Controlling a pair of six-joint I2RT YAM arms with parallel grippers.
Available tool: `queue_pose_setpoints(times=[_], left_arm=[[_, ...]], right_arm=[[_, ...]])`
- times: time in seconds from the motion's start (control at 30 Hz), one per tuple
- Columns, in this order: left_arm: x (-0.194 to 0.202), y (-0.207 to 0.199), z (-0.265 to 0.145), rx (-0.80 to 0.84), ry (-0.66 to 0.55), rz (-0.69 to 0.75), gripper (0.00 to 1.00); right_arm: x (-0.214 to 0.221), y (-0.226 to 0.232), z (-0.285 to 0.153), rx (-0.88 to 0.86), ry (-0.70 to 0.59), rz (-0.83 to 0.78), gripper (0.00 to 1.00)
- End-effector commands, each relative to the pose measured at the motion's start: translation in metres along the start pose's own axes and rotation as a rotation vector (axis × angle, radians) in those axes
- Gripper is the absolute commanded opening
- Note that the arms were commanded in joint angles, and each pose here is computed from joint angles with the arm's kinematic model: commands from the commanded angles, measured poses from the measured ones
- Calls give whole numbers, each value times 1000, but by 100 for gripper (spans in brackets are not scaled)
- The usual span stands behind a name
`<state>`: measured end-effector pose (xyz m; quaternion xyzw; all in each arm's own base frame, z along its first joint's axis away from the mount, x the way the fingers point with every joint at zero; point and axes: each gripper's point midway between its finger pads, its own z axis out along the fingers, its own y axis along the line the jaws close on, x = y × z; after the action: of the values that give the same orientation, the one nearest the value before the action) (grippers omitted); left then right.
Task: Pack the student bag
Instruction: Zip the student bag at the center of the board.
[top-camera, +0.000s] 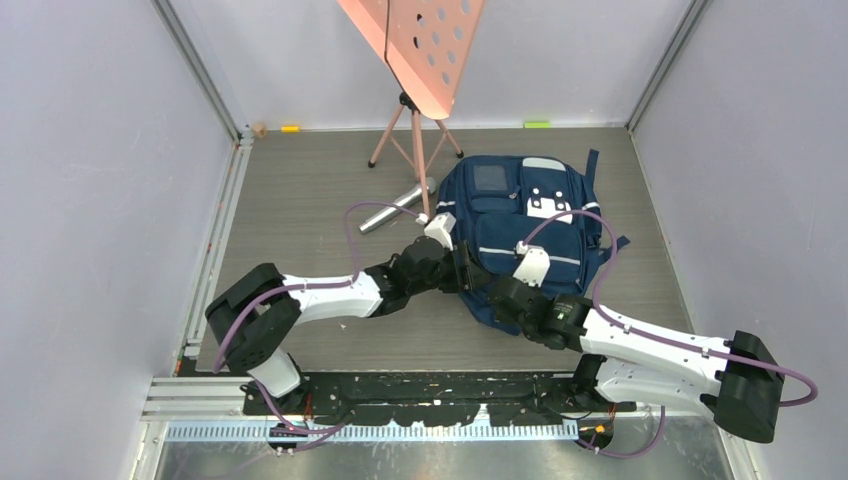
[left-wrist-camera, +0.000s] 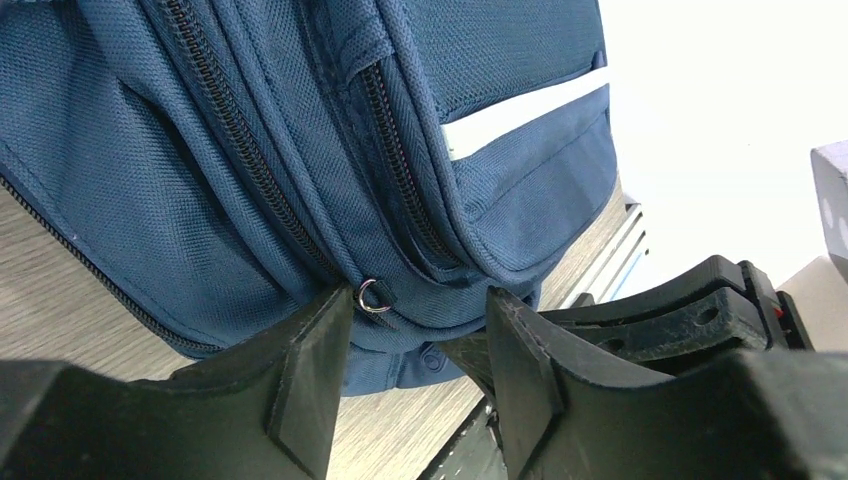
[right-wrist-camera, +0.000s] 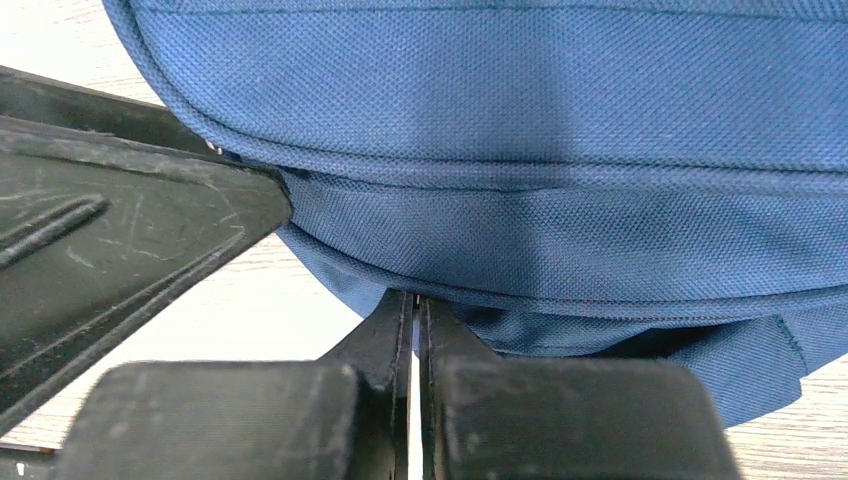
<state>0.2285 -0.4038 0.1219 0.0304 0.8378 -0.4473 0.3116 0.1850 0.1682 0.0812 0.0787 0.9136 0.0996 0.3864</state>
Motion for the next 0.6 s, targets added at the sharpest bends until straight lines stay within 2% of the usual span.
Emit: queue_pose_setpoints(times=[0.0, 0.17, 0.23, 0.3, 0.4, 0.47, 0.57], left_arm=[[9, 18, 1, -79, 48, 41, 56], [16, 27, 3, -108, 70, 37, 58], [15, 25, 7, -97, 69, 35, 56], [9, 17, 11, -58, 38, 39, 43], [-3, 14, 14, -49, 26, 53, 14], [-17, 21, 11, -58, 14, 48, 0], [-41, 35, 2, -67, -17, 37, 0]], right_arm=[[-26, 5, -5, 15, -82, -18, 0], [-28, 7, -5, 24, -78, -46, 0], [-28, 7, -4, 25, -74, -53, 0], [-28, 7, -3, 30, -74, -58, 1], [-29, 2, -2, 59, -82, -78, 0], [-32, -7, -3, 92, -81, -85, 0], [-35, -22, 0, 134, -56, -75, 0]])
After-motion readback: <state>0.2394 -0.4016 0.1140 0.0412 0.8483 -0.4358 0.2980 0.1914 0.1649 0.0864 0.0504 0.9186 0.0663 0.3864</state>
